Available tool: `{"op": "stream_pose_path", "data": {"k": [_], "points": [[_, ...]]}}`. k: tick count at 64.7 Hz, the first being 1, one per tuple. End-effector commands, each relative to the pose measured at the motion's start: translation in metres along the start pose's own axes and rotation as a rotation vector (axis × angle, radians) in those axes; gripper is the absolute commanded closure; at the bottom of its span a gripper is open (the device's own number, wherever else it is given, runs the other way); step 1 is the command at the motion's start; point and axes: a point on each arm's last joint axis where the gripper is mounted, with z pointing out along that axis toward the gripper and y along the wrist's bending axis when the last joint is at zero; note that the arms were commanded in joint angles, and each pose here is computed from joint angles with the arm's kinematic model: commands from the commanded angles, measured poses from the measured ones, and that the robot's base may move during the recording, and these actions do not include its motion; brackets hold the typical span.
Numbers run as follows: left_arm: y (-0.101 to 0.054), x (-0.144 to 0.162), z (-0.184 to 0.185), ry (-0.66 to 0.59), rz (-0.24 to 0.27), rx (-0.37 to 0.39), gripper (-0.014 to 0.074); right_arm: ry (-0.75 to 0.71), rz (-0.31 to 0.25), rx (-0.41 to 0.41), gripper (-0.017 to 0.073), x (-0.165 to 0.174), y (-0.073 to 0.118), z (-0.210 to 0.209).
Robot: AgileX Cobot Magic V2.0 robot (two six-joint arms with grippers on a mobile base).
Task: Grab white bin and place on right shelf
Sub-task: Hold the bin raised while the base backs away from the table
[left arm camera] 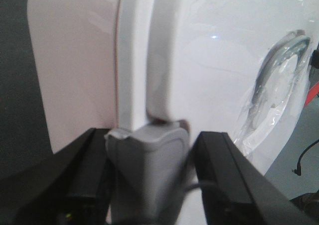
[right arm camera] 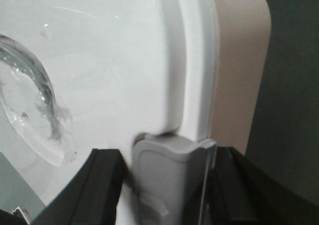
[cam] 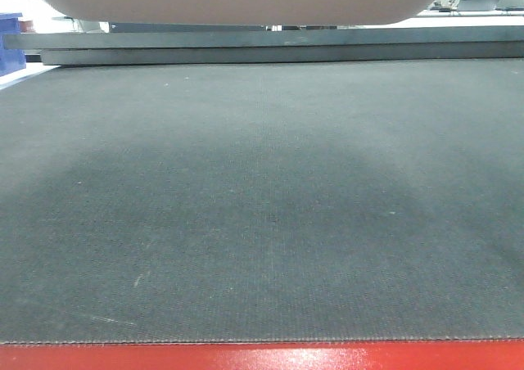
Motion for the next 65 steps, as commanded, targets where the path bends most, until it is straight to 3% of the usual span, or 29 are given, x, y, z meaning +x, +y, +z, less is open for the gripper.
{"op": "stream_pose_path", "data": {"k": [1, 65], "points": [[-0.0314, -0.0061, -0.0078, -0.033, 0.003, 0.232, 0.0407, -0.053, 0.019, -0.302, 0.0209, -0.0080, 0.0394, -0.0115], [-0.0314, -0.0061, -0.0078, -0.033, 0.003, 0.232, 0.0407, -0.052, 0.022, -0.302, 0.0209, -0.0082, 0.0386, -0.0108]]}}
